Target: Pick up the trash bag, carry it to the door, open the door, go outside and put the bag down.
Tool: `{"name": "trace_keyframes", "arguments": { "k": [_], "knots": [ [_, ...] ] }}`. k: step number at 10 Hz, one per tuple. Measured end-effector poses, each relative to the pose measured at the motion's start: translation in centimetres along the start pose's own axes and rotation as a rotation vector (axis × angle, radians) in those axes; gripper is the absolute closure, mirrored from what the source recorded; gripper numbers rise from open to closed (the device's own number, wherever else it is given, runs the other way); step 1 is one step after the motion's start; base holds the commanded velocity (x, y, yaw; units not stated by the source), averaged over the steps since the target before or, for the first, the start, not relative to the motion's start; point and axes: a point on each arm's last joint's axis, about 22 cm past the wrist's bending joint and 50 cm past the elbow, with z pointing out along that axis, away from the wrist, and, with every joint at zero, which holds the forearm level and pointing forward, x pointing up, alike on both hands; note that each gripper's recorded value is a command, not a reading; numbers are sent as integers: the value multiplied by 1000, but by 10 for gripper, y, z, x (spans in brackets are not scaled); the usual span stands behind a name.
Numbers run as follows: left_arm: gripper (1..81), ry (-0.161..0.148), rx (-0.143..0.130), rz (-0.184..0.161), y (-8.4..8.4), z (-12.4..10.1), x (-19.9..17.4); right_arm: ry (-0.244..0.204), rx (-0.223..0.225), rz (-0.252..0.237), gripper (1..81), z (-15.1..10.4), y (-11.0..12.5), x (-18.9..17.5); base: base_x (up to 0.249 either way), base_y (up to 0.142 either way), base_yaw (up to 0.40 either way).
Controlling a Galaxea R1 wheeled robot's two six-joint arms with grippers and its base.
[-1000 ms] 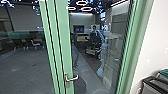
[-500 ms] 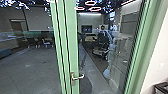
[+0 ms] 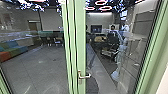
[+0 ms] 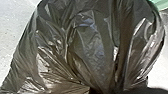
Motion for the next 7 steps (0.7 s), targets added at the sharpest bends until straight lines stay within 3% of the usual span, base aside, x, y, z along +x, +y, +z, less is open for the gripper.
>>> {"name": "trace_keyframes", "arguments": {
  "k": [6,7],
  "knots": [
    [811,2,0,2,0,0,2,2,-2,1,10,0,2,0,0,0,241],
    [811,0,0,22,0,0,0,3,-1,1,10,0,1,0,0,0,241]
  ]
}}
